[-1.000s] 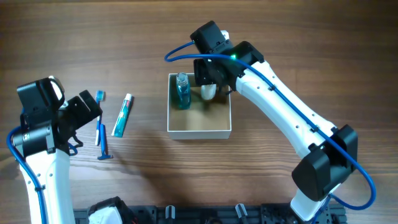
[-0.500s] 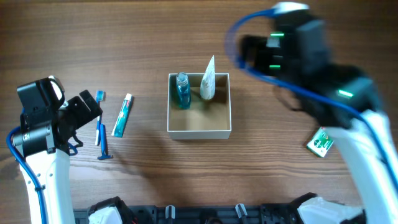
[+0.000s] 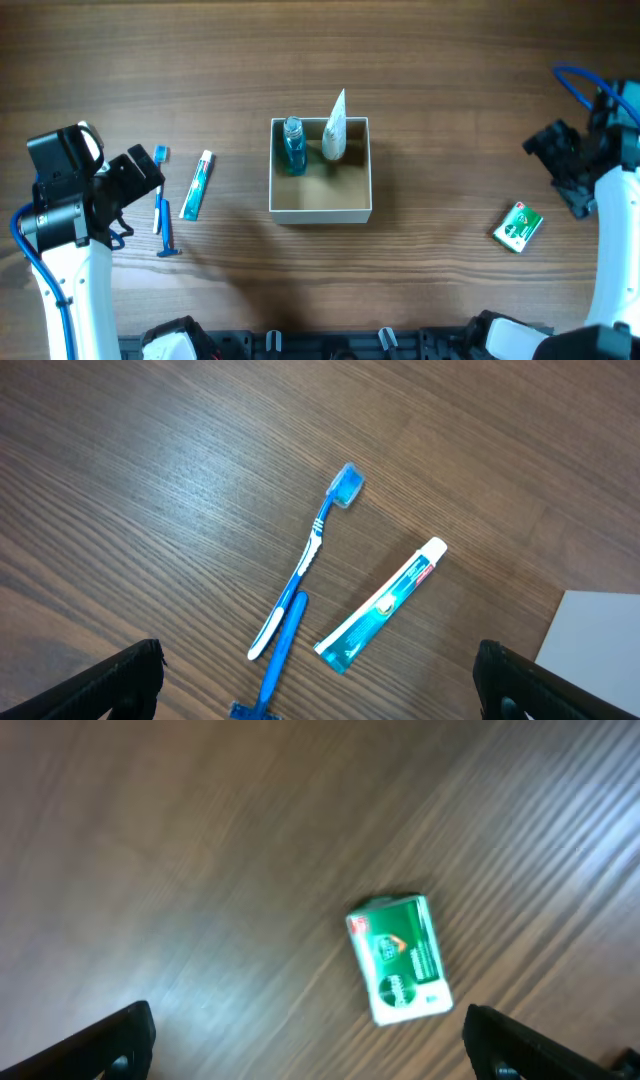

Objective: Pack container
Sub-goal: 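Move the right gripper to the green Dettol soap box and grasp it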

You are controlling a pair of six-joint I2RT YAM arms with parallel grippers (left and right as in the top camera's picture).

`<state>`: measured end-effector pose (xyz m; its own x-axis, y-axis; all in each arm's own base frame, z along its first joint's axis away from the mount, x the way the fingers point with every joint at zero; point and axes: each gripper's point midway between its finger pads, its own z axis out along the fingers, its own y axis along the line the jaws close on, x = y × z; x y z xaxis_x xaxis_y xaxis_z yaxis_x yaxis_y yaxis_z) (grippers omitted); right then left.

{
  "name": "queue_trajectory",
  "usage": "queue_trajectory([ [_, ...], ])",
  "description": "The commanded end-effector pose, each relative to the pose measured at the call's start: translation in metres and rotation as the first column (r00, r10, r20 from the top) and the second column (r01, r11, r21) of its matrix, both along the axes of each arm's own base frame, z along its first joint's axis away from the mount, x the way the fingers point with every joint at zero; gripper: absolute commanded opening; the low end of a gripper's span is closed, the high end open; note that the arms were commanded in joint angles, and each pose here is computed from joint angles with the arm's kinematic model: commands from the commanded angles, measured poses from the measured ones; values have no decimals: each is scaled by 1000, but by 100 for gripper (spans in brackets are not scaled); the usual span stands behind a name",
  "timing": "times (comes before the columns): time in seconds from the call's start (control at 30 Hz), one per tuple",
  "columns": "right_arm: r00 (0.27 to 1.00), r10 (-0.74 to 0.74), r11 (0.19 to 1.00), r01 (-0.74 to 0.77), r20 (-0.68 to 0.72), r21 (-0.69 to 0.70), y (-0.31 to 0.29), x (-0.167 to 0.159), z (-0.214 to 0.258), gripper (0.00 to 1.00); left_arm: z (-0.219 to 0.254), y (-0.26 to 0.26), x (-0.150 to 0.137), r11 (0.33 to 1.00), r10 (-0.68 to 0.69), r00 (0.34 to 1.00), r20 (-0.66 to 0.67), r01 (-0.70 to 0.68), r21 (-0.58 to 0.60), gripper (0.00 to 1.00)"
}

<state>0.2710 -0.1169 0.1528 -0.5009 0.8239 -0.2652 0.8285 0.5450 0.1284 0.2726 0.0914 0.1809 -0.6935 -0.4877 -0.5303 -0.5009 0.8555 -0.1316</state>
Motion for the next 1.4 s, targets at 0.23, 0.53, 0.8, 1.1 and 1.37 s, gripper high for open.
queue_trajectory([
  [0.23, 999, 14, 998, -11, -52, 61, -1, -38, -110, 100, 6, -1, 3, 1000, -15, 1000, 17, 15, -4, 100],
  [0.53, 998, 49, 998, -50, -25, -28, -10, -41, -137, 100, 6, -1, 3, 1000, -15, 1000, 17, 15, -4, 100],
  [0.8, 989, 123, 992, -125, -76, -20, -9, -43, -151, 100, 6, -1, 3, 1000, -15, 1000, 17, 15, -5, 100],
  [1.1, 983, 127, 992, -125, -135, 22, -5, -50, -168, 93, 6, -1, 3, 1000, -15, 1000, 17, 15, -4, 100],
  [1.37, 984, 137, 990, -132, -116, 55, 1, -48, -169, 52, 6, -1, 3, 1000, -15, 1000, 17, 15, -4, 100],
])
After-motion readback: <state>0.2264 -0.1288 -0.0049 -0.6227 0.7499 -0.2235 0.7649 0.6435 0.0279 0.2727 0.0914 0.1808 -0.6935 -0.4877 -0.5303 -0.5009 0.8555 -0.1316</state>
